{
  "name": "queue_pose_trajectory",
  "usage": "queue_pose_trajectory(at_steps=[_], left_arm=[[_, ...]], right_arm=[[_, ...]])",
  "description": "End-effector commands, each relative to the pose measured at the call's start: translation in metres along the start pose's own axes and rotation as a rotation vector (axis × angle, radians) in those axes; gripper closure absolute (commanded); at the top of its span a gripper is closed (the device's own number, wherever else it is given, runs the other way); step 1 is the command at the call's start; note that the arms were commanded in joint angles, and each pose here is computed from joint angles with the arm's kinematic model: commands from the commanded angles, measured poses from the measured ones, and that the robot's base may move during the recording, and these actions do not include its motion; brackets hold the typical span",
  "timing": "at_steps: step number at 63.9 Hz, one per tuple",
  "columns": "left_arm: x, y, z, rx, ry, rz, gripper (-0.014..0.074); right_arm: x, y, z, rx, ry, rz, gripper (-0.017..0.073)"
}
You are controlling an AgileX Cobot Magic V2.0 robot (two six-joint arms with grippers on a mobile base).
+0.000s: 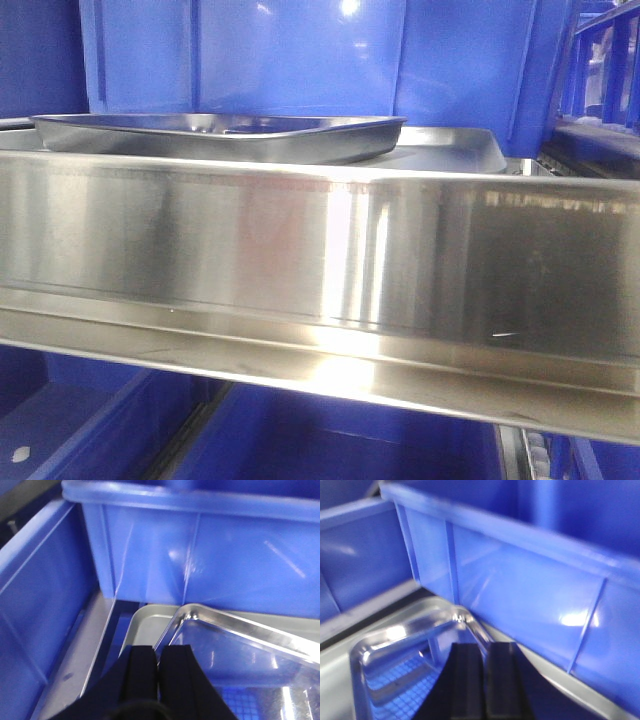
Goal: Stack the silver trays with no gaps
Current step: 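Open both grippers to release the small tray's rims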
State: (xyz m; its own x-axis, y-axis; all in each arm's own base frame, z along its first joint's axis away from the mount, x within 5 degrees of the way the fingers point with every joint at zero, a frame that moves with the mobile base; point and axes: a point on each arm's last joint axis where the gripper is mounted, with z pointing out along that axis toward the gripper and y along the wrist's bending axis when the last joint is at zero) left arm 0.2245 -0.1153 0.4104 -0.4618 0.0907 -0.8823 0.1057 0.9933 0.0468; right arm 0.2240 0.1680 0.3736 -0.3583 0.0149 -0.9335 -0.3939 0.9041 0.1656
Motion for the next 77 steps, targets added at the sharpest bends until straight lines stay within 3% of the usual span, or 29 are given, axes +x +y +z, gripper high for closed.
queue_pose_trajectory(at_steps=[1,61,70,77], left_arm=[[-0.0047,-0.0005,-0.0044,0.016,-0.036,0.004,0.0592],[-0.0049,-0.0003,-0.0044,0.014,-0.038,0.007,0.0592],[-0.0063,0.0010,-0.0045,-0.002,-0.053,0.027,0.0592],[-0.0045,-0.0012,-0.0044,0.024,-0.034,-0.003,0.0592]], right_arm=[[-0.0047,-0.0001,-0.0055,-0.006,-0.024,-0.012,0.0636],[-0.0050,0.0004,-0.0055,-0.011,-0.027,-0.012,0.0637],[-0.0050,0.0004,-0.0055,-0.011,-0.027,-0.012,0.0637],[-0.0050,0.0004,-0.0055,-0.011,-0.027,-0.012,0.0637]])
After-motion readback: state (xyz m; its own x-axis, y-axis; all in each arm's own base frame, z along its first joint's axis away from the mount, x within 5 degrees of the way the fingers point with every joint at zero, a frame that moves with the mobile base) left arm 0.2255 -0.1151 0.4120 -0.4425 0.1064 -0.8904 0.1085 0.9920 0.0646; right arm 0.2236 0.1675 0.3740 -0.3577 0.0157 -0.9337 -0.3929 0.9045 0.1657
